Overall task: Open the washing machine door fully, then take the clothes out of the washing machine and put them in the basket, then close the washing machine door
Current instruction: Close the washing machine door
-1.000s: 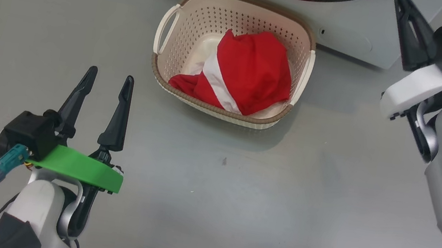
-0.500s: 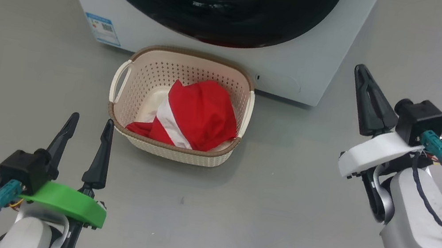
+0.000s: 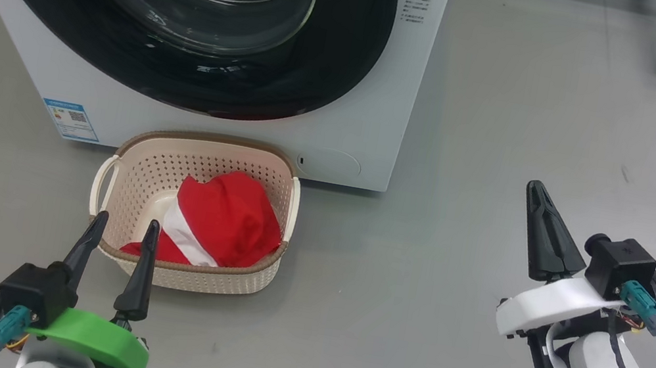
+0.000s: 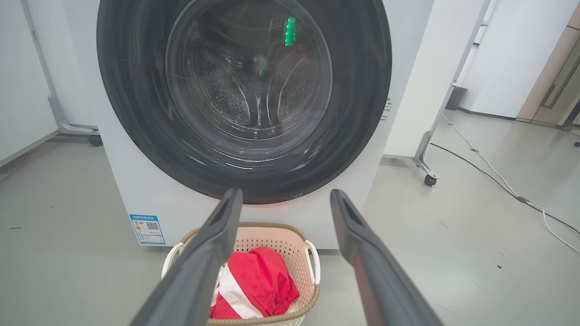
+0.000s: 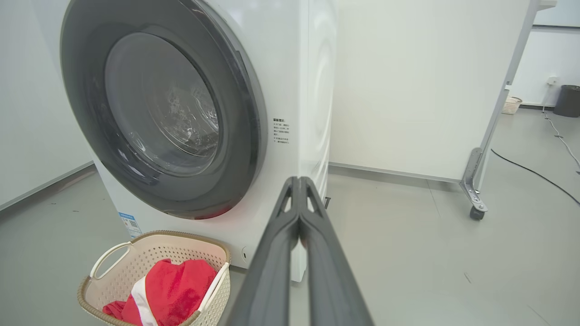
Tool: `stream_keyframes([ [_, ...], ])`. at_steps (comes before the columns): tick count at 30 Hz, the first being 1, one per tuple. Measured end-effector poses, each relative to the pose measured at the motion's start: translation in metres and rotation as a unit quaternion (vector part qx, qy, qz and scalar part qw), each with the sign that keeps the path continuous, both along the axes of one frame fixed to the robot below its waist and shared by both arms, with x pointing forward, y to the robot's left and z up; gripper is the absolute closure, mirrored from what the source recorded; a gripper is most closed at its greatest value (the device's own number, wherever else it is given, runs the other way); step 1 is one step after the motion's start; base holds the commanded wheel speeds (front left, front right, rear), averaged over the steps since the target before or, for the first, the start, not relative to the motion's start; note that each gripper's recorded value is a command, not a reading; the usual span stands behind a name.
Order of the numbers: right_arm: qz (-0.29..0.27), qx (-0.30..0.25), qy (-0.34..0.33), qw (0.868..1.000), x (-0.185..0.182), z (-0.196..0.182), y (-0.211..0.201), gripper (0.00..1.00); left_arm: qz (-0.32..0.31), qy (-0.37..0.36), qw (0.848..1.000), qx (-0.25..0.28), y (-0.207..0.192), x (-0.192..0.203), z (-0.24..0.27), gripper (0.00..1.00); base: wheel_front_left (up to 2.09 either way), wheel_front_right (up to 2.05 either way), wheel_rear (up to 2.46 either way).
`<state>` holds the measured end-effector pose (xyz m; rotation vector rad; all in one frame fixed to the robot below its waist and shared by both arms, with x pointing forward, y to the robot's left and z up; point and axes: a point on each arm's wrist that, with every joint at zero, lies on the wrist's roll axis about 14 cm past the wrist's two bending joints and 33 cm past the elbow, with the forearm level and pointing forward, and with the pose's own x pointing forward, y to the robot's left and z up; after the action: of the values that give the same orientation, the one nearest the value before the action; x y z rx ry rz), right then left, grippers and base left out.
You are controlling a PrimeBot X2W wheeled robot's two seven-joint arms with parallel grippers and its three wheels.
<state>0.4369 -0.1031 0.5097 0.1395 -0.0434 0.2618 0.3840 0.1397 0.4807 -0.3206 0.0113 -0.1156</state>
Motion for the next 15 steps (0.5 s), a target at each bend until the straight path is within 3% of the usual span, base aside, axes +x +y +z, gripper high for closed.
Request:
stream_keyframes([
  [10,-0.057,0.012,0.005,0.998,-0.032,-0.004,-0.036,1.00,-0.031,-0.015,0.999,0.005,-0.020,0.000,0.009,0.00,0.00,0.00,0.00],
  [11,-0.057,0.013,0.006,0.998,-0.034,-0.005,-0.037,0.81,-0.031,-0.015,0.999,0.006,-0.020,0.000,0.009,0.00,0.00,0.00,0.00],
  [12,-0.058,0.014,0.006,0.998,-0.036,-0.005,-0.037,0.33,-0.031,-0.016,0.999,0.006,-0.021,0.000,0.010,0.00,0.00,0.00,0.00],
  [13,-0.062,0.015,0.007,0.998,-0.037,-0.006,-0.038,0.00,-0.030,-0.016,0.999,0.007,-0.020,0.000,0.010,0.00,0.00,0.00,0.00],
  [15,-0.066,0.016,0.009,0.998,-0.040,-0.007,-0.040,0.00,-0.028,-0.017,0.999,0.007,-0.020,0.001,0.010,0.00,0.00,0.00,0.00],
])
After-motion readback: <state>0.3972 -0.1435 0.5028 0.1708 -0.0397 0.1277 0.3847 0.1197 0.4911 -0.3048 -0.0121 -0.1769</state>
